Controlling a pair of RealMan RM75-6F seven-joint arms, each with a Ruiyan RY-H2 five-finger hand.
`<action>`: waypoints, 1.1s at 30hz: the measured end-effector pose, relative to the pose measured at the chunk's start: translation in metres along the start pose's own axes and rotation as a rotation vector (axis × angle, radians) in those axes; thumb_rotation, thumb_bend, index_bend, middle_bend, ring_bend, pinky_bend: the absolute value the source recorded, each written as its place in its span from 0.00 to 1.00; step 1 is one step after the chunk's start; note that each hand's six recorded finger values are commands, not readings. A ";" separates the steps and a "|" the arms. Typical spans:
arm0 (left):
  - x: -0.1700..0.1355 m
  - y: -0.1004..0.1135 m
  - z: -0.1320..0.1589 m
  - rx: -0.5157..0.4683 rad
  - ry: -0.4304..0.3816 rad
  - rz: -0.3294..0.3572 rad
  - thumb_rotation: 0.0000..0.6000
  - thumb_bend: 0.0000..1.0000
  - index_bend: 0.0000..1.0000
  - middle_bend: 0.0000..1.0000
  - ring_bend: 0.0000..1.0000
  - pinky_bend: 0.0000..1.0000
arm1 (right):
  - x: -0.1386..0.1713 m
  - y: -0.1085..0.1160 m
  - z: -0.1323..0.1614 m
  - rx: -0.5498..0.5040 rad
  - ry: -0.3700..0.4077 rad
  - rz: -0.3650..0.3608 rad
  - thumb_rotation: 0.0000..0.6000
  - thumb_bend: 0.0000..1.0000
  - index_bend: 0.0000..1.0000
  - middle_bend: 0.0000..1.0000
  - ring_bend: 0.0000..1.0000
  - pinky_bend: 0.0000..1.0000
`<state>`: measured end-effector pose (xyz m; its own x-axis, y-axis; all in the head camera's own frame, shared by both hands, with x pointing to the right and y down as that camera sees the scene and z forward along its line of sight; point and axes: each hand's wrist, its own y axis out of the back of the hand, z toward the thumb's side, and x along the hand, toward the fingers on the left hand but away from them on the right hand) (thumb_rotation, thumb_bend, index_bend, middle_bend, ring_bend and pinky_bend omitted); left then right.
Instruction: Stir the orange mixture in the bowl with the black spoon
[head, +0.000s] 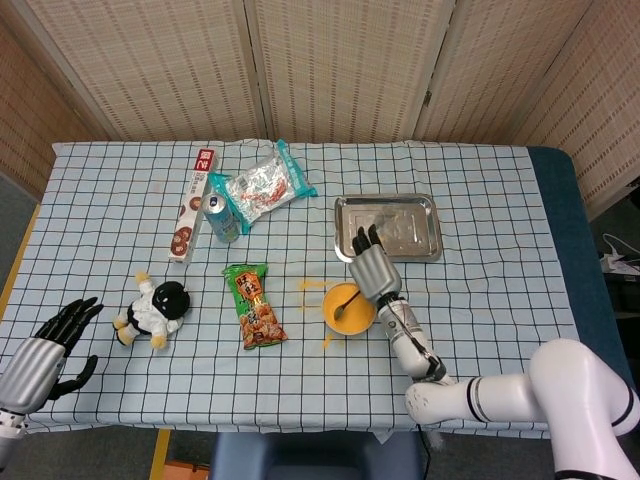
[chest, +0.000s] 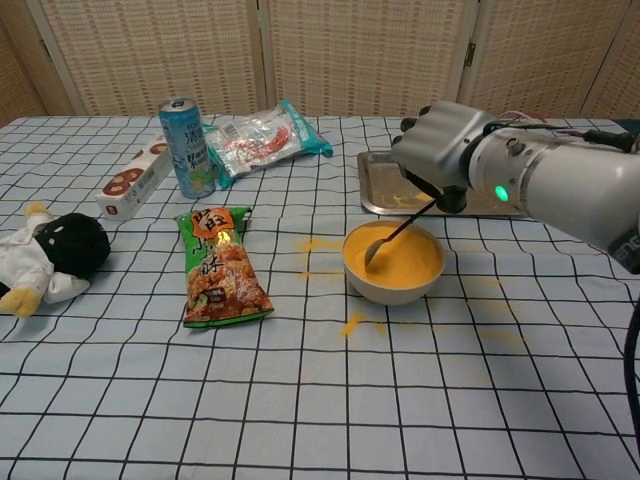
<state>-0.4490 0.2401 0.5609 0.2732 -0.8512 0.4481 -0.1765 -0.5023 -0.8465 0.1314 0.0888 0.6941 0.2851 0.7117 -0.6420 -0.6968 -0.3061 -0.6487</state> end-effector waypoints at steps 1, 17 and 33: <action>0.000 0.000 0.000 0.001 0.000 0.000 1.00 0.49 0.00 0.00 0.00 0.19 | 0.005 0.000 -0.002 -0.003 0.001 -0.005 1.00 0.55 0.87 0.13 0.00 0.10; 0.000 -0.001 0.002 0.004 -0.003 0.000 1.00 0.49 0.00 0.00 0.00 0.20 | 0.023 -0.012 -0.010 0.130 0.009 0.013 1.00 0.55 0.87 0.13 0.00 0.10; -0.001 0.003 -0.002 -0.019 0.004 0.005 1.00 0.49 0.00 0.00 0.00 0.20 | 0.006 -0.005 0.007 0.206 -0.013 0.005 1.00 0.55 0.88 0.13 0.00 0.10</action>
<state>-0.4521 0.2387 0.5586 0.2682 -0.8542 0.4455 -0.1956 -0.5010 -0.8430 0.1315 0.0990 0.6967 0.2735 0.7190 -0.6389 -0.8184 -0.1751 -0.5473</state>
